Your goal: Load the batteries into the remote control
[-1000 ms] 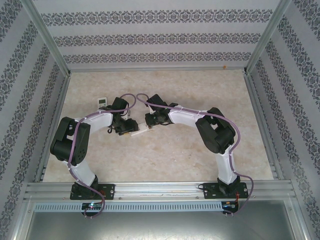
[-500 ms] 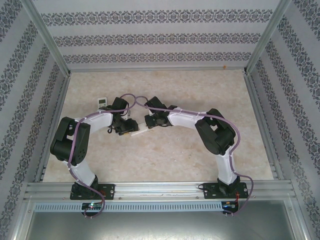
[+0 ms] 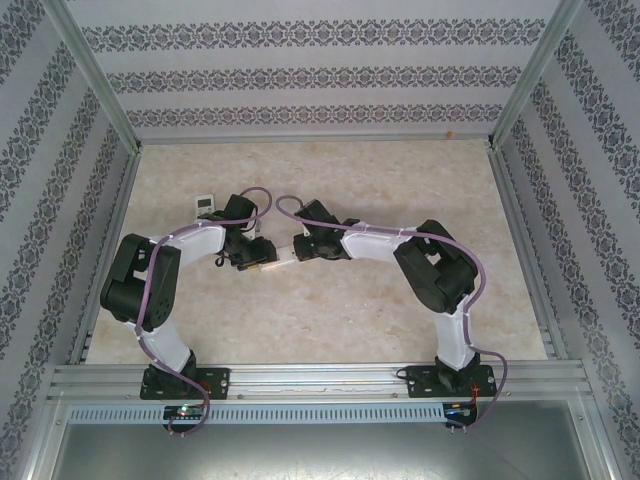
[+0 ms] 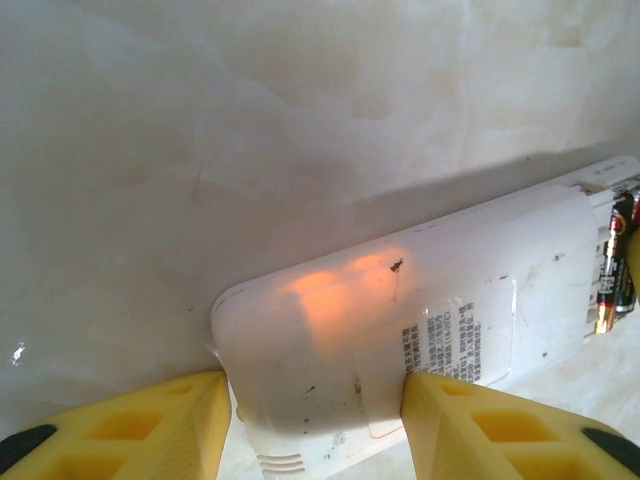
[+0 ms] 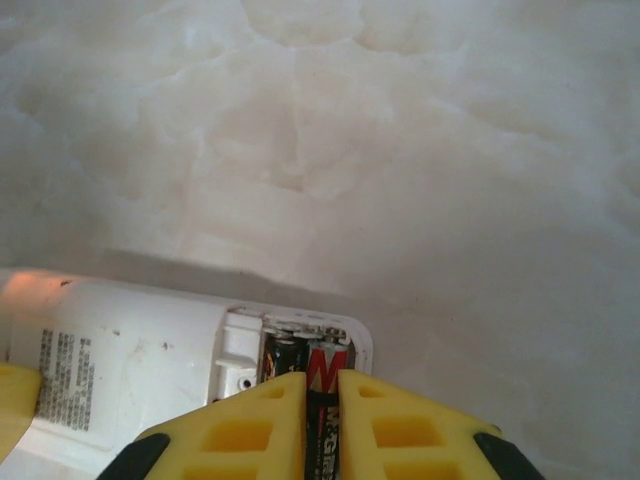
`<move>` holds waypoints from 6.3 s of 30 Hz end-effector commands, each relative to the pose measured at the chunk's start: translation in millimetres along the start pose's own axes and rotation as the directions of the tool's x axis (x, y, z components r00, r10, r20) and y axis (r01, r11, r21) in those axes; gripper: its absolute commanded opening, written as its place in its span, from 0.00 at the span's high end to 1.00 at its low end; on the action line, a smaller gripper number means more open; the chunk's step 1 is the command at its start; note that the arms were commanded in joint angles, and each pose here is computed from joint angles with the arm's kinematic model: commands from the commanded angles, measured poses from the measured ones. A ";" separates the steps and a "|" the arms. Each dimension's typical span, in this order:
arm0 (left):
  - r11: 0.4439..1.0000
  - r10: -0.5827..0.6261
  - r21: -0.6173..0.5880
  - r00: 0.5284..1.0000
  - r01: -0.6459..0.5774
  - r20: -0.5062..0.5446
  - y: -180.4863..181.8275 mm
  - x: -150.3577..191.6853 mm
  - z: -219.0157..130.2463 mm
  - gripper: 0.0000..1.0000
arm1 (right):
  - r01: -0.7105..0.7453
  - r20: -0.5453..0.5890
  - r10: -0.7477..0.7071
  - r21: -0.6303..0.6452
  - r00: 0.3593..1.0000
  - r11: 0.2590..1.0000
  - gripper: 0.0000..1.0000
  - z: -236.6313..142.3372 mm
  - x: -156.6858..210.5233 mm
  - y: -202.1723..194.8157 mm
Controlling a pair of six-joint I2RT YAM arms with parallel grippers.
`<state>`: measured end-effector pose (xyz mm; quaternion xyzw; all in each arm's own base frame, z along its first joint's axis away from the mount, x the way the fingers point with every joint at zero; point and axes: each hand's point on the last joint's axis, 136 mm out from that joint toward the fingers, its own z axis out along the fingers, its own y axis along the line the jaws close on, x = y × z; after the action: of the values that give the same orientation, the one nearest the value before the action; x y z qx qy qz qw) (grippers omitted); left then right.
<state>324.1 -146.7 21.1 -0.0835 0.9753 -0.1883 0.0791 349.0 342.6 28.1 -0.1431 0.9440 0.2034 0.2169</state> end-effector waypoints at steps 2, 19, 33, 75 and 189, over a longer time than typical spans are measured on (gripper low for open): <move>0.988 0.048 -0.147 0.997 -0.037 0.068 30.7 -21.8 22.9 0.45 | -0.053 -0.125 0.051 -0.018 0.991 0.998 0.77 -39.9 30.2 5.9; 0.994 0.112 -0.022 0.951 -0.111 0.288 -12.3 -45.7 -51.1 0.10 | -0.320 0.037 0.321 0.255 0.946 0.913 0.03 -108.3 -6.8 -174.1; 0.976 0.152 0.100 0.931 -0.195 0.333 -35.1 -37.9 -65.0 0.00 | 0.478 -0.292 -0.413 0.205 0.863 0.854 0.04 -100.9 5.3 -197.0; 0.992 0.089 0.040 0.904 -0.116 0.419 -17.4 -42.9 -80.7 0.00 | 0.983 -0.023 -0.997 -0.167 0.077 0.080 0.44 -91.7 -11.1 -54.6; 0.993 0.007 -0.122 1.000 -0.004 0.023 40.6 24.5 32.6 0.52 | 0.022 -0.329 -0.016 0.016 0.944 1.000 0.62 30.7 11.8 -26.9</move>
<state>315.4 -134.1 17.4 -0.1066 0.9709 -0.1796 0.1170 369.5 346.0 26.8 -0.2000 0.9483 0.2276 0.0944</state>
